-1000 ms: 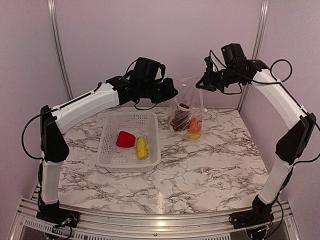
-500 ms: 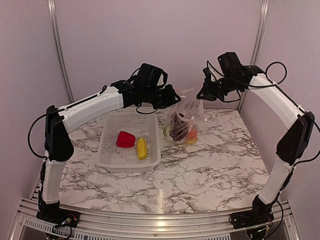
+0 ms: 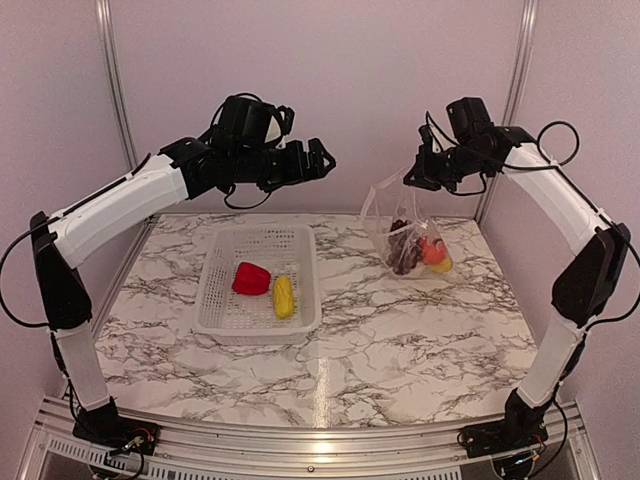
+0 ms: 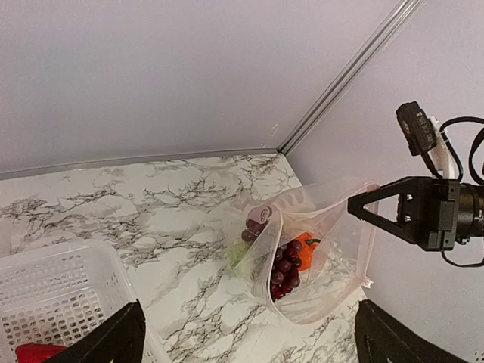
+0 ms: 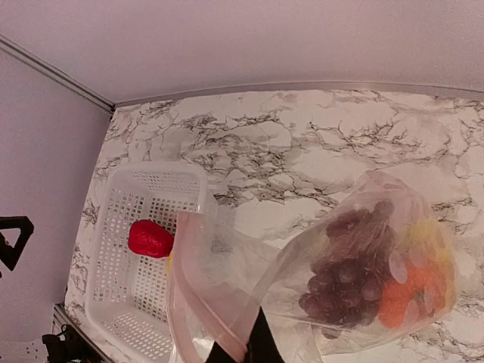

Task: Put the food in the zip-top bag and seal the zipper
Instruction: Adjust the zipper food storage bag at the center of the board, then pick up the fake fruit from the bin.

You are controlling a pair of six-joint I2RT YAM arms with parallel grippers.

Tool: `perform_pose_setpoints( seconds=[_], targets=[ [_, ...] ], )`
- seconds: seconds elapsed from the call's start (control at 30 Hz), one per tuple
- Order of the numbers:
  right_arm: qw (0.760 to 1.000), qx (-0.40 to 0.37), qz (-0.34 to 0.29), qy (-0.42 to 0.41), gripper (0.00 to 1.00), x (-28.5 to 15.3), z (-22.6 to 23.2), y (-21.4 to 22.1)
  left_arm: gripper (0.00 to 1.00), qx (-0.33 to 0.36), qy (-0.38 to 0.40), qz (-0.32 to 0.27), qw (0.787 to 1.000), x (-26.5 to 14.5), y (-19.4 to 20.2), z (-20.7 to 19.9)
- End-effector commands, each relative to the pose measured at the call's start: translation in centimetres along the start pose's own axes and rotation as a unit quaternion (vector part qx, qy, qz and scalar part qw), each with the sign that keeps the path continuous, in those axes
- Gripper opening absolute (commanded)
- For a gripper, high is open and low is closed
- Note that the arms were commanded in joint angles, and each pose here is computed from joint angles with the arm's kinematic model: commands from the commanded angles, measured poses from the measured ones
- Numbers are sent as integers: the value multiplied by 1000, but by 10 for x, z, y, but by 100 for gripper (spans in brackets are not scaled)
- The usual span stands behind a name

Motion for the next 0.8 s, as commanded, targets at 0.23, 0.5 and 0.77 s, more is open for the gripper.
perform_pose_setpoints(
  seconds=[0.23,0.5,0.77],
  targets=[
    [998,30,41,-27,0,32,-12,48,99,42,-123,118,984,-29,74,56],
    [998,20,47,-44,0,36,5,50,99,41,-227,93,969,-54,72,78],
    [997,20,57,-48,0,40,4,53,97,-48,-306,182,933,-42,123,138]
  ],
)
Point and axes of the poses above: each gripper's point midway between its finger pads, its own x axis out along the fingers, its own z axis along the line the jaws close on, y = z × x, the point moved 7 cm from there along -x, back along the fingers, and after that the axes turned 10 degrees about x, right-handed, at the moved point
